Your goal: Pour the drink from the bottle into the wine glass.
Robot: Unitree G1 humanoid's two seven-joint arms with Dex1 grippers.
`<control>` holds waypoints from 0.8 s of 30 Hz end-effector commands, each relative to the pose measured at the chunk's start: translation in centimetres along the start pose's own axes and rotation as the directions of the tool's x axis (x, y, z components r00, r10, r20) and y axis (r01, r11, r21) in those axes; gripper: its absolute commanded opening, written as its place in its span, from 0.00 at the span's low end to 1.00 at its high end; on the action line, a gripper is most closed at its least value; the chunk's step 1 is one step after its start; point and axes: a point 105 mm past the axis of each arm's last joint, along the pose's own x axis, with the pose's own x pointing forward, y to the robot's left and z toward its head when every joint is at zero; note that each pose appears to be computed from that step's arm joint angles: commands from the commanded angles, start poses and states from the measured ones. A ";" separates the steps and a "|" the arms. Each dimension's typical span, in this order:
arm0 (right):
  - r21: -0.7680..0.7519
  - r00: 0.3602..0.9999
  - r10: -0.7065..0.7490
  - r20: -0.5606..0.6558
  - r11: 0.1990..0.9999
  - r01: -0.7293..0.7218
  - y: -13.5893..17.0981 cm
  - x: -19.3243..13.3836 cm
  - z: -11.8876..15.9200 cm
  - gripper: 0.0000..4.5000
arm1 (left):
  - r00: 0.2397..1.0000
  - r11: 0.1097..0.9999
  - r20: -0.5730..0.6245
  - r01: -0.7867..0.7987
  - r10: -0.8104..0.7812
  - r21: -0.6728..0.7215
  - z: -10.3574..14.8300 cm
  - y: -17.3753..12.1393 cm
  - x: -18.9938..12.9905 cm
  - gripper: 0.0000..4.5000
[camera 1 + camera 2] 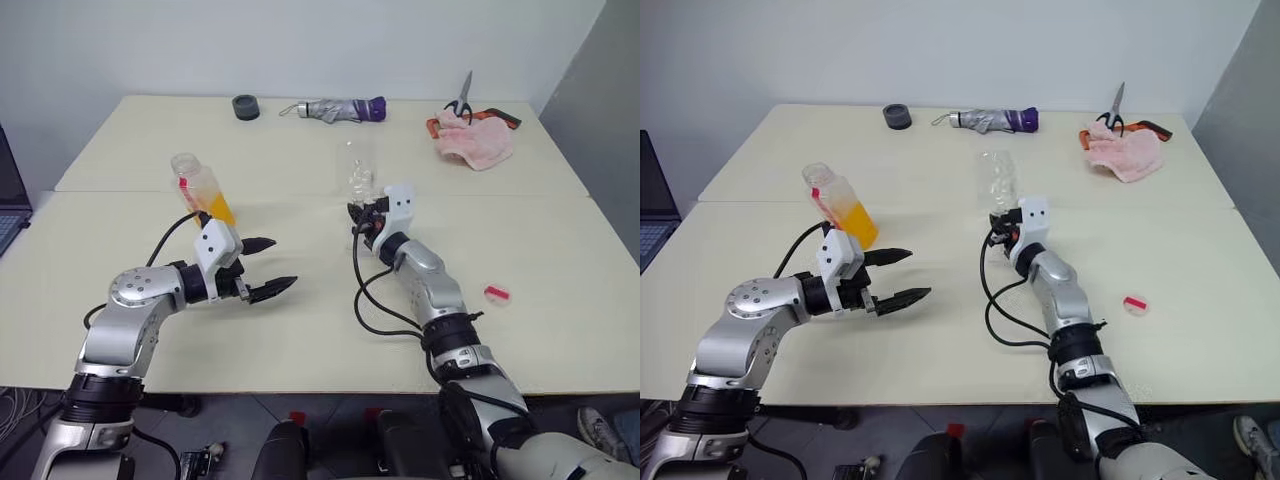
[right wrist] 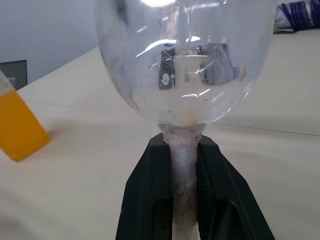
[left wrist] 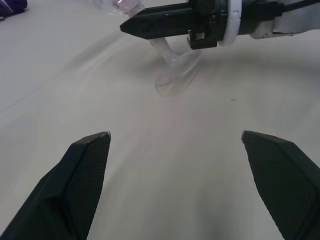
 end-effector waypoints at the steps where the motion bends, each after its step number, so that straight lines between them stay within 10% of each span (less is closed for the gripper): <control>1: -0.003 0.999 0.019 -0.027 1.000 -0.019 -0.5 -1.9 -0.7 0.06 | 1.000 0.999 0.022 0.013 -0.014 0.037 1.2 -0.1 -0.4 1.00; 13: -0.081 0.979 0.137 -0.151 0.985 -0.150 2.1 -5.4 -3.7 0.06 | 0.996 0.996 -0.026 0.086 -0.086 0.016 0.5 -1.1 -1.0 1.00; 24: -0.241 0.978 0.189 0.092 0.957 -0.163 4.0 -3.3 0.8 0.06 | 0.998 0.998 -0.010 0.057 -0.056 0.032 1.2 -0.5 -1.4 1.00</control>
